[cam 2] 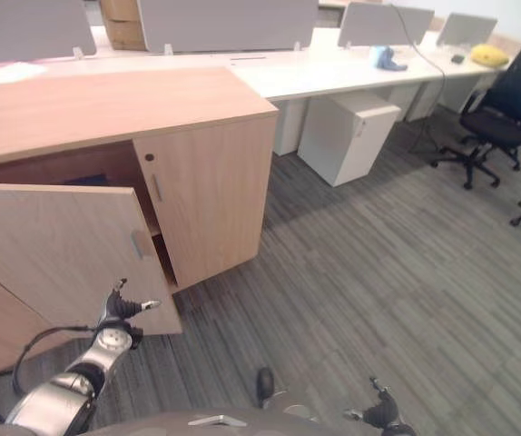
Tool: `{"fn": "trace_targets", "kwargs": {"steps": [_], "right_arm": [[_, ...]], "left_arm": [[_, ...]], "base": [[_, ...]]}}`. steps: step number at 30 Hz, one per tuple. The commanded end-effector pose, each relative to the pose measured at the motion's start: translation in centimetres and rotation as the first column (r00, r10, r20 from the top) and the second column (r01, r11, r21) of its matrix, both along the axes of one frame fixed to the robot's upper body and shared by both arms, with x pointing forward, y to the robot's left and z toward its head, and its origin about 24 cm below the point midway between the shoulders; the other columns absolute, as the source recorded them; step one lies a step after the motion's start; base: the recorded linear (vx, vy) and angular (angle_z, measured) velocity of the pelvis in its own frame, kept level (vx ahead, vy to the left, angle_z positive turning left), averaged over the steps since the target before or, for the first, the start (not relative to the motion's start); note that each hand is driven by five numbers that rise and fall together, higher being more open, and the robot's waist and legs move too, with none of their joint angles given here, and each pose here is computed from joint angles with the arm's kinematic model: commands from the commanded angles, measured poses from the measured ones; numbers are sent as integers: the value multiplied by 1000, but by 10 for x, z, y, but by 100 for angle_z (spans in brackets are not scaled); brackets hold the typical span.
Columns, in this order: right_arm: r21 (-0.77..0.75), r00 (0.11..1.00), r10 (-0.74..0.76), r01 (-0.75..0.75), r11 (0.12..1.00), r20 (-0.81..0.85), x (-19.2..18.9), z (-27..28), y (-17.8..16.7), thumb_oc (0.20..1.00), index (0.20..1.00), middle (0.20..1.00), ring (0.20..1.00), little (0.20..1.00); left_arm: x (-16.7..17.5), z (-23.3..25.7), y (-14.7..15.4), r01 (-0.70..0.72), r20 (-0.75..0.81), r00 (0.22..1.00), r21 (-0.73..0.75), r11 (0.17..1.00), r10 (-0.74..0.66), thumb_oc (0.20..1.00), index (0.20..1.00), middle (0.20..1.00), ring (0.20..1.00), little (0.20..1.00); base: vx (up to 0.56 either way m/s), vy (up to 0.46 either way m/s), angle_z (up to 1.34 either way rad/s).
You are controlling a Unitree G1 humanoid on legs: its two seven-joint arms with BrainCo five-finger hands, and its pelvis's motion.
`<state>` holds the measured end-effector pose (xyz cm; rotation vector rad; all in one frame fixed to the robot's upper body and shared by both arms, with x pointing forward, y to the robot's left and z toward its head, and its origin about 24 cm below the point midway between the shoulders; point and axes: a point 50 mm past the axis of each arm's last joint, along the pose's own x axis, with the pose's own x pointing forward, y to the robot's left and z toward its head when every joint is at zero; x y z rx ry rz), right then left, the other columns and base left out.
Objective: Put the empty folder in the office cabinet
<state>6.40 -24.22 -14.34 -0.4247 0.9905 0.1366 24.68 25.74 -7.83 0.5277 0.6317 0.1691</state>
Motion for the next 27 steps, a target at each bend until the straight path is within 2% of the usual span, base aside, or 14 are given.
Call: {"fn": "trace_targets", "kwargs": {"steps": [1, 4, 8, 16, 20, 25, 27], "right_arm": [[-56, 995, 40, -35, 998, 97, 30, 13, -16, 1000, 1000, 1000, 1000, 1000], [-80, 995, 38, -30, 996, 96, 32, 16, -26, 1000, 1000, 1000, 1000, 1000], [-92, 994, 37, -28, 995, 98, 33, 18, -31, 1000, 1000, 1000, 1000, 1000], [-106, 995, 17, -6, 994, 97, 34, 18, -34, 1000, 1000, 1000, 1000, 1000], [-115, 997, -9, 18, 993, 79, 35, 14, -34, 1000, 1000, 1000, 1000, 1000], [-113, 998, -30, 36, 993, 57, 34, 11, -34, 1000, 1000, 1000, 1000, 1000], [-117, 997, -43, 49, 992, 60, 37, 11, -33, 1000, 1000, 1000, 1000, 1000]], "left_arm": [[26, 60, 70, -153, 184, 974, 95, 984, 134, 1000, 1000, 1000, 1000, 1000], [37, 83, 86, -189, 234, 959, 109, 976, 159, 1000, 1000, 1000, 1000, 1000], [34, 89, 97, -214, 231, 956, 121, 969, 182, 1000, 1000, 1000, 1000, 1000], [7, 59, 97, -211, 109, 974, 101, 972, 200, 1000, 1000, 1000, 1000, 1000], [-29, 11, 64, -94, -25, 995, 26, 995, 95, 1000, 1000, 1000, 1000, 1000], [-61, -18, 39, -58, -115, 992, -66, 996, 50, 1000, 1000, 1000, 1000, 1000], [-90, -40, 16, -51, -193, 981, -154, 987, 21, 1000, 1000, 1000, 1000, 1000]], "base": [[90, -70, -21], [54, -66, 21], [16, -40, 8], [-23, -13, 20], [-80, 78, 11], [-58, 107, 26], [-111, 179, 21]]}}
